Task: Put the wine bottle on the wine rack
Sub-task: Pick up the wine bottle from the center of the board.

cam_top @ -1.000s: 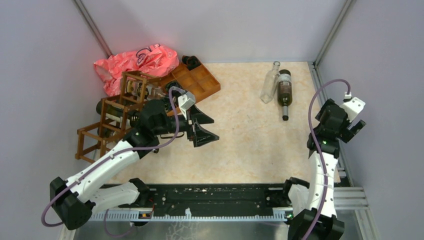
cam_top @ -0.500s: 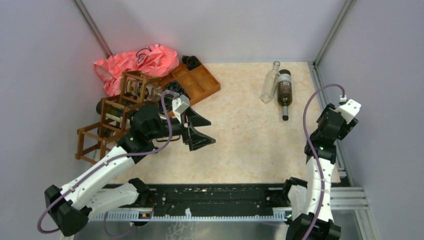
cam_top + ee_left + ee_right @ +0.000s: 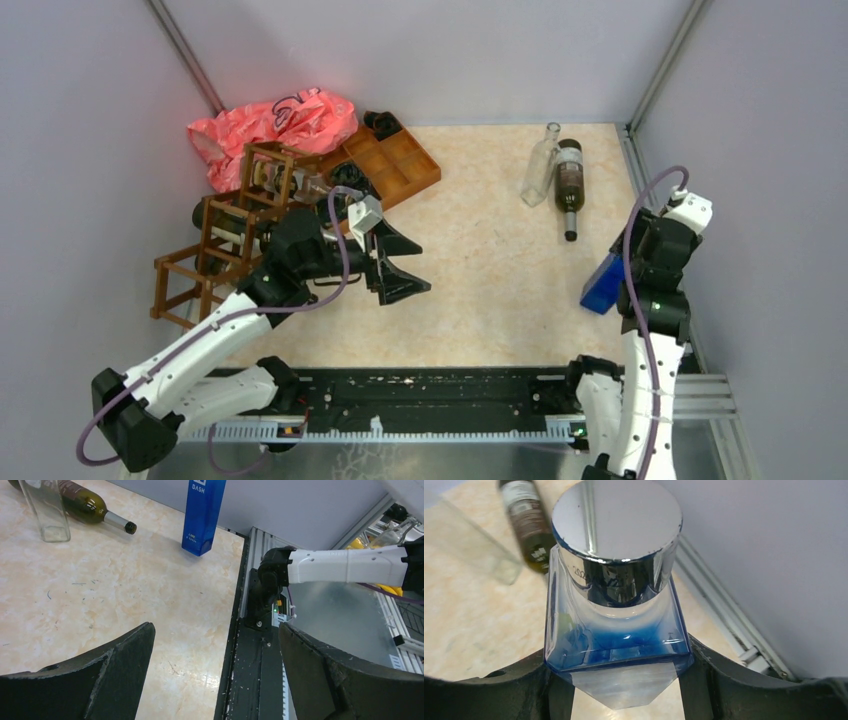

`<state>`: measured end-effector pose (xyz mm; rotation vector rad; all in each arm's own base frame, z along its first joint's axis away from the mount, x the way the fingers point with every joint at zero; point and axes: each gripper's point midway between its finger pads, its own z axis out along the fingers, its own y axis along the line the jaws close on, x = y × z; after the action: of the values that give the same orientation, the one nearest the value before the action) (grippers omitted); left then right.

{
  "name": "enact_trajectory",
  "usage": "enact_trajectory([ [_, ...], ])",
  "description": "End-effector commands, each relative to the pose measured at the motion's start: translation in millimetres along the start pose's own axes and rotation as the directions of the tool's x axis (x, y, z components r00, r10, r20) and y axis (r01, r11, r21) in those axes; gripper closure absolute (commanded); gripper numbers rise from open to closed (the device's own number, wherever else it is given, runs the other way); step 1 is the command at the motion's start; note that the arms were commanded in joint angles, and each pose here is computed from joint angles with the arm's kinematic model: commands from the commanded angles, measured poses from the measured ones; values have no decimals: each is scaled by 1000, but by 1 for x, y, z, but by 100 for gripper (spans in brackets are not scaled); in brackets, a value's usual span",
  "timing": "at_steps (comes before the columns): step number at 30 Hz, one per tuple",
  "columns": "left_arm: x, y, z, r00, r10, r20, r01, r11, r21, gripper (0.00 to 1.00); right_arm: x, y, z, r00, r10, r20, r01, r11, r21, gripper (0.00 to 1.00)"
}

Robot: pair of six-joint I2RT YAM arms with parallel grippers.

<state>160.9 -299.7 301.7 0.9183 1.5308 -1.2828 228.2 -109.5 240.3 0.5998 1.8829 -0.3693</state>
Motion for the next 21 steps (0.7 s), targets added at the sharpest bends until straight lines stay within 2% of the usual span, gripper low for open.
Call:
enact_trajectory([
  [1, 6, -2, 5, 998, 65, -1, -65, 995, 70, 1, -75, 46, -51, 971, 178, 163, -129, 954, -272, 100],
  [5, 13, 3, 14, 998, 57, 2, -56, 994, 94, 1, -72, 77, -65, 967, 238, 95, -176, 886, -429, 100],
  [10, 17, 11, 26, 1000, 13, 12, -14, 994, 105, 1, -52, 126, -79, 940, 331, -78, -304, 713, -632, 100],
  [13, 19, 12, 34, 1000, -10, 11, 8, 991, 131, 1, -34, 145, -80, 906, 378, -190, -399, 613, -683, 100],
  [16, 25, 21, 40, 1000, -20, -1, 20, 994, 109, 1, -18, 157, -79, 880, 395, -264, -456, 544, -704, 100],
  [21, 43, 39, 49, 997, 66, -27, -64, 996, 65, 1, 6, 172, -78, 832, 409, -375, -540, 444, -715, 100],
])
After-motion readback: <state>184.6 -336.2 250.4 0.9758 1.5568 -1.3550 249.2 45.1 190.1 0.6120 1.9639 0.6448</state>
